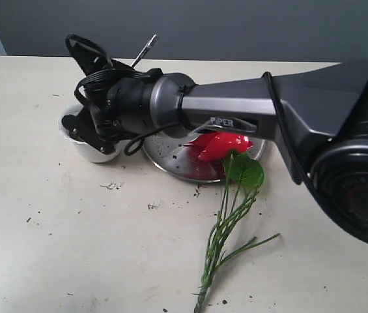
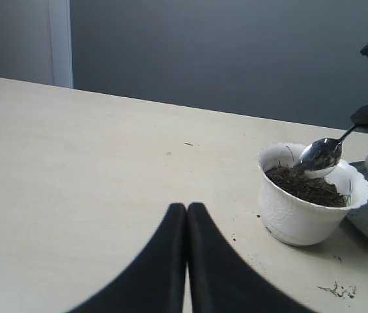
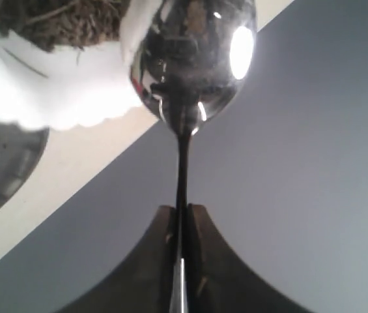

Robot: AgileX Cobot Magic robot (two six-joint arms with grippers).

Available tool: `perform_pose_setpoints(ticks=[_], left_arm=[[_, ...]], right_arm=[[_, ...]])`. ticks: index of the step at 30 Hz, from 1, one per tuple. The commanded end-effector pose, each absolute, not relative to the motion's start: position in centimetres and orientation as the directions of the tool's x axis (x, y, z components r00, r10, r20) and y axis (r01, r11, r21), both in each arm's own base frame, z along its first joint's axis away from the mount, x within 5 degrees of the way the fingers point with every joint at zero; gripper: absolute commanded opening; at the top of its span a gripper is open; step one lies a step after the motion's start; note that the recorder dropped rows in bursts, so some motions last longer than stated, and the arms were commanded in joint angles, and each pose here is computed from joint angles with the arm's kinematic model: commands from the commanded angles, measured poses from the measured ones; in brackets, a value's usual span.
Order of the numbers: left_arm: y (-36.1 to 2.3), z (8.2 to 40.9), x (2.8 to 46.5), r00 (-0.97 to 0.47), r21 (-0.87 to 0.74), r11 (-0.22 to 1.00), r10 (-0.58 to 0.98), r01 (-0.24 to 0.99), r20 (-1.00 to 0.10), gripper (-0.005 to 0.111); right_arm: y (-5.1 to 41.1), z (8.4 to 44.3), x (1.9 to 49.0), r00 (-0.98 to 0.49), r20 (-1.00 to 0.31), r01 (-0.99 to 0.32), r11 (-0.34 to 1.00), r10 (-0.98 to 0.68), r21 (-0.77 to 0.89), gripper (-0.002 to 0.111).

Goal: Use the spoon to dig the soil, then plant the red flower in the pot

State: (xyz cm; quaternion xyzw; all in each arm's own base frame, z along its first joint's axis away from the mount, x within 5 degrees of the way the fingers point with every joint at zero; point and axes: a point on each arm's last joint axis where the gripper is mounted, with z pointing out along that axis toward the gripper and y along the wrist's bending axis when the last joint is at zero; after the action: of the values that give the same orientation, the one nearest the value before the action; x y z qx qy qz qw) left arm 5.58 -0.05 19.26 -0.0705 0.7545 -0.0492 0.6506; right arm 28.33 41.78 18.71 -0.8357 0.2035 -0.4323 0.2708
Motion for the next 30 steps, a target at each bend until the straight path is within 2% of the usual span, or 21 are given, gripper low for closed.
perform_pose_setpoints(ticks=[1,12,16,23,30], left_arm=[[-0.1,19.2,5.6,-0.143,-0.165,0.985,-0.169,-0.04,-0.975,0.0],[-0.1,19.2,5.6,-0.143,-0.165,0.985,-0.169,-0.04,-0.975,0.0],[-0.1,19.2,5.6,-0.143,-0.165,0.985,-0.169,-0.04,-0.975,0.0],[-0.1,19.2,5.6,-0.143,-0.165,0.985,-0.169,-0.04,-0.975,0.0],[-0.1,19.2,5.6,-0.143,-0.165,0.985,-0.169,-0.04,-0.975,0.0]], right_arm=[[42.0,17.5,28.3,0.557,0.611,-0.118,-0.781,-0.563,-0.613,-0.001],[42.3,17.2,28.2,0.569,0.609,-0.106,-0.784,-0.552,-0.612,-0.001],[42.0,19.4,28.6,0.49,0.709,-0.002,-0.814,-0.507,-0.581,-0.001],[41.0,22.8,29.0,0.457,0.731,0.028,-0.814,-0.507,-0.581,-0.001],[41.0,21.6,28.5,0.544,0.671,-0.042,-0.815,-0.504,-0.578,-0.001]])
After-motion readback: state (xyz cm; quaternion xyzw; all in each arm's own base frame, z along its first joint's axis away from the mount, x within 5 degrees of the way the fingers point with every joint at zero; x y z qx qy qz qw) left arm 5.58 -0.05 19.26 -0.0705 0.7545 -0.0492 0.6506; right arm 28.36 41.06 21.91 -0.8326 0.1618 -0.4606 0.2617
